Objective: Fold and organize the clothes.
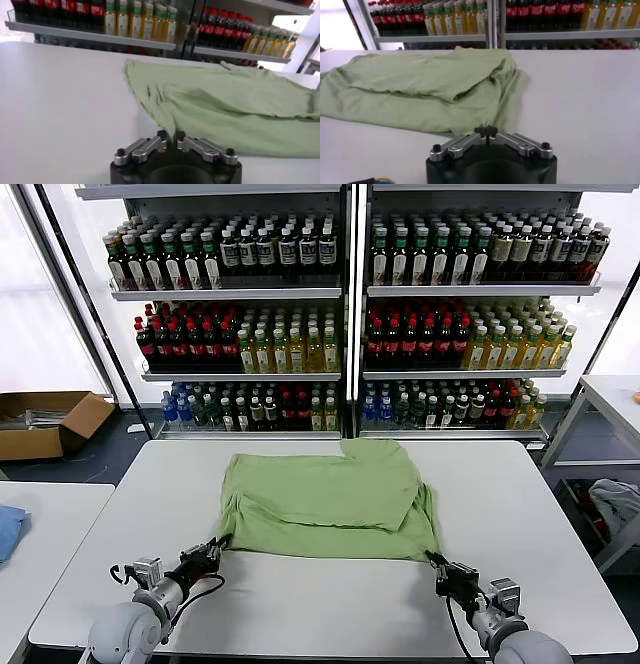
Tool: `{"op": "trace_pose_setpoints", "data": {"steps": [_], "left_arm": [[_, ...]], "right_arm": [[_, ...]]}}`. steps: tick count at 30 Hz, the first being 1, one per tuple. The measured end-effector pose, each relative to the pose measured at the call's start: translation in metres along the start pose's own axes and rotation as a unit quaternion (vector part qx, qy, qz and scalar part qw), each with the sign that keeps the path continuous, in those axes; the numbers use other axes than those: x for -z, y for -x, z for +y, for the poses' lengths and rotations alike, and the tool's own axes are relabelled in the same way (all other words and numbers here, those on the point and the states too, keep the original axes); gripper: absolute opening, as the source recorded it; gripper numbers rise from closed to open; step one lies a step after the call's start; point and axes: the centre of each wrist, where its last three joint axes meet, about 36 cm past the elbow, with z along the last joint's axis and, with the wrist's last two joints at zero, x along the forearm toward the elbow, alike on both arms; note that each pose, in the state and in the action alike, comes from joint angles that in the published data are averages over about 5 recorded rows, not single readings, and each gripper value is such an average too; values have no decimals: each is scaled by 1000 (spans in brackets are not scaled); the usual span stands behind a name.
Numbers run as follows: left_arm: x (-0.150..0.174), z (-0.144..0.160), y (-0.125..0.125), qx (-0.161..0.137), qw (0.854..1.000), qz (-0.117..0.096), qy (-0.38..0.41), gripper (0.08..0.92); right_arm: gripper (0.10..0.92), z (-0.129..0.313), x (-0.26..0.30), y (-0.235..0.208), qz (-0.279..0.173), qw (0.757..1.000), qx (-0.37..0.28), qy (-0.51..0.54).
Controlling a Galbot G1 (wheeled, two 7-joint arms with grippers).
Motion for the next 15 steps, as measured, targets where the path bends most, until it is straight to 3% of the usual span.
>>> {"op": "trace_pose_setpoints", "data": {"steps": [15], "left_arm": [[-10, -11, -43, 18, 999, 14, 23, 97]], "right_arm": [[106, 20, -1, -44, 9, 1000, 9, 6]]}}
